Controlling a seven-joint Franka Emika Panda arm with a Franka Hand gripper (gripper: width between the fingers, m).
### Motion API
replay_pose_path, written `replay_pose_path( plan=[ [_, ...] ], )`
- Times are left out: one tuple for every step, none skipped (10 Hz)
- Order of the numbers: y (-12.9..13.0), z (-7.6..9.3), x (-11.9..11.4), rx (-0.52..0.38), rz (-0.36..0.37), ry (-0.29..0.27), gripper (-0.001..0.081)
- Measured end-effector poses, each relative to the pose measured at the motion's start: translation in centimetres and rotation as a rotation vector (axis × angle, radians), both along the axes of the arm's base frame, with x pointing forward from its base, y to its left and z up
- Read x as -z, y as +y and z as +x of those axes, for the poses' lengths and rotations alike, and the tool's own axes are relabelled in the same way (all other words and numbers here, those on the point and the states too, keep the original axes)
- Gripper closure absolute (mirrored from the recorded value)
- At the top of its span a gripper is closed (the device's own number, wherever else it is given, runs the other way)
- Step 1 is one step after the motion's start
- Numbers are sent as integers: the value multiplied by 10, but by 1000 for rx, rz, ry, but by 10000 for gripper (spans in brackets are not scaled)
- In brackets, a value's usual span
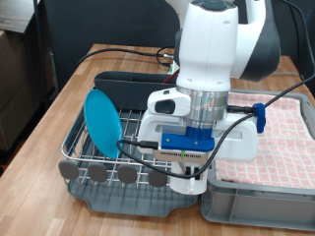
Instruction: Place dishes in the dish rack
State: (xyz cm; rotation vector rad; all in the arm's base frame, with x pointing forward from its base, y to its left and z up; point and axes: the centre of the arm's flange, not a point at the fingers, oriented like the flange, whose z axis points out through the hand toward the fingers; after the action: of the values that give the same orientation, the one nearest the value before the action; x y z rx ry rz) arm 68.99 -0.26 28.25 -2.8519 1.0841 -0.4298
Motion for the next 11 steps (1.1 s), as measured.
replay_pose_path(
  plan=[
    [-1, 0, 4, 4, -2, 20, 736],
    [-2, 1, 7, 4, -9, 29, 736],
    [-3, 2, 8, 5, -13, 30, 736],
    [-3, 2, 9, 6, -15, 31, 736],
    [-3, 2, 9, 7, -16, 31, 736],
    [-4, 2, 9, 8, -16, 31, 736],
    [-4, 2, 9, 8, -18, 31, 736],
    [-5, 2, 10, 8, -18, 36, 736],
    [-4, 1, 10, 8, -18, 41, 548],
    [-4, 1, 10, 7, -18, 47, 548],
    [-3, 1, 11, 6, -18, 53, 370]
  ],
)
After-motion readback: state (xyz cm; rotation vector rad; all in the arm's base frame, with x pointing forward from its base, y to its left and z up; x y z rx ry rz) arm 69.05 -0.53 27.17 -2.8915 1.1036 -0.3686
